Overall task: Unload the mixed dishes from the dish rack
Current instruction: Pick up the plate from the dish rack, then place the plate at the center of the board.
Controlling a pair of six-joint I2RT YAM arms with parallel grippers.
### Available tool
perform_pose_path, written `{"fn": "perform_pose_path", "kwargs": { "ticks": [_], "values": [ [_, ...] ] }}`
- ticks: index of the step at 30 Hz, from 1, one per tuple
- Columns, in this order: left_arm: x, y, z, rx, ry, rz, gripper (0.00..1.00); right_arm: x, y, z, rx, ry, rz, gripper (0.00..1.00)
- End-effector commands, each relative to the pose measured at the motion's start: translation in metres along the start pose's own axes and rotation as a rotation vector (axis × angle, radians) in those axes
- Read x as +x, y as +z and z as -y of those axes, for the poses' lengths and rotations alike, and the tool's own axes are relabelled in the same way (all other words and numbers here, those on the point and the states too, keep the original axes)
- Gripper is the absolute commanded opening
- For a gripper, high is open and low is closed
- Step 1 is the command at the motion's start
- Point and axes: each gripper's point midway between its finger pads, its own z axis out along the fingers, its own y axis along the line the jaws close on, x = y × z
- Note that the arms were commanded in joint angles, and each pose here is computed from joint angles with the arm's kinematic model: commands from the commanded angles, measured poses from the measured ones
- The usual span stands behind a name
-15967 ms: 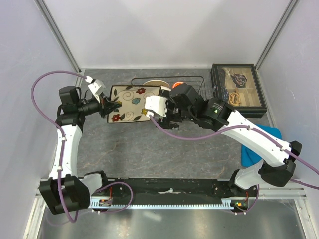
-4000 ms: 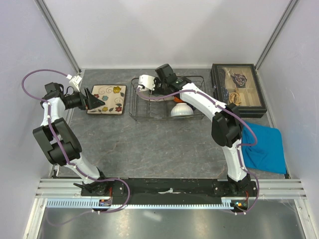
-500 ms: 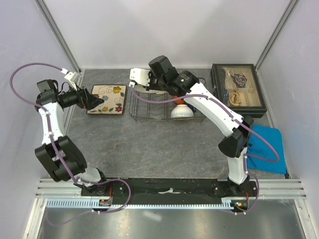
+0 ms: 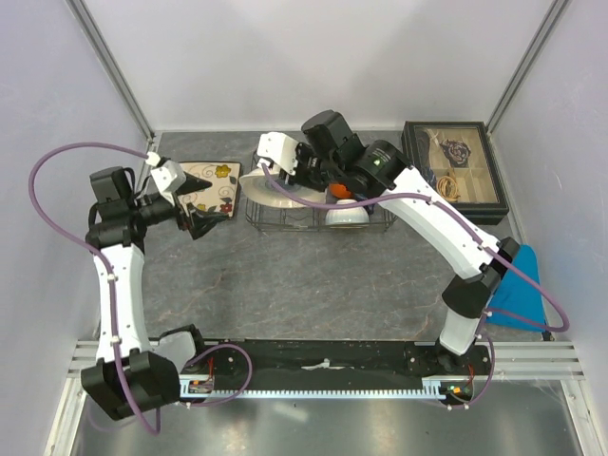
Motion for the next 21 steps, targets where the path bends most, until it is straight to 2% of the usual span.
{"fn": "perform_pose_path", "kwargs": {
  "ticks": [1,6,15,21],
  "values": [
    [-0.017,0.005,0.022,0.075,0.111,0.085,0.99,-0.05,-0.042,0.001,-0.015,0.095,0.234,0.0],
    [-0.015,0.018,0.045,0.15,0.138,0.107,0.98,-0.062,-0.055,-0.015,-0.101,0.128,0.305,0.0],
    [-0.002,0.035,0.062,0.251,0.117,0.114,0.95,-0.065,-0.051,-0.036,-0.208,0.15,0.332,0.0],
    [0.001,0.045,0.066,0.289,0.073,0.099,0.86,-0.069,-0.048,-0.046,-0.262,0.162,0.349,0.0]
  ]
}}
